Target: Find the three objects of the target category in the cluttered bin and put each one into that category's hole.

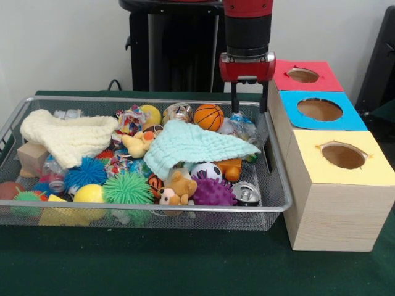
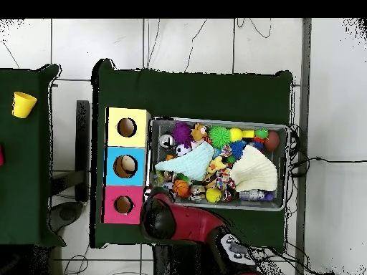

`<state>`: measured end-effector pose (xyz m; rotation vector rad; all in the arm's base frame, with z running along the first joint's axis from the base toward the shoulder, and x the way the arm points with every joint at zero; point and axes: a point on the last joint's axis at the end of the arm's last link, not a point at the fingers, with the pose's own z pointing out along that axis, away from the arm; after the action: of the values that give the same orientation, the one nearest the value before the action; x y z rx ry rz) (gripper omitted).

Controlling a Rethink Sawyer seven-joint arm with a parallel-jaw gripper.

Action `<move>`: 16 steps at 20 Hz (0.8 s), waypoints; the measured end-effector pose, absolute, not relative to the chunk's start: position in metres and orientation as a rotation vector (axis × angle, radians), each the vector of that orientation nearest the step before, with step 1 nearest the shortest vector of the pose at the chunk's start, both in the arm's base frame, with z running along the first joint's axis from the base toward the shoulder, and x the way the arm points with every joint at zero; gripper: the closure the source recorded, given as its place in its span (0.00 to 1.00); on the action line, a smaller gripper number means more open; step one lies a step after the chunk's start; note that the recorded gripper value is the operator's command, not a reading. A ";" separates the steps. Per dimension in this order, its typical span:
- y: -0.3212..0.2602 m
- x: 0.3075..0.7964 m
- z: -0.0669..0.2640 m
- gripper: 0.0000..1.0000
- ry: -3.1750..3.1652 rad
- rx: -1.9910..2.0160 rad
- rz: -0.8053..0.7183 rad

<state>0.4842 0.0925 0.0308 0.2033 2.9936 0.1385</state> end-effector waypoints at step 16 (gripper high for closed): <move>0.080 0.441 0.020 0.00 3.015 0.185 0.085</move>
<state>0.4408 0.0796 0.0201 0.1854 3.0153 0.0846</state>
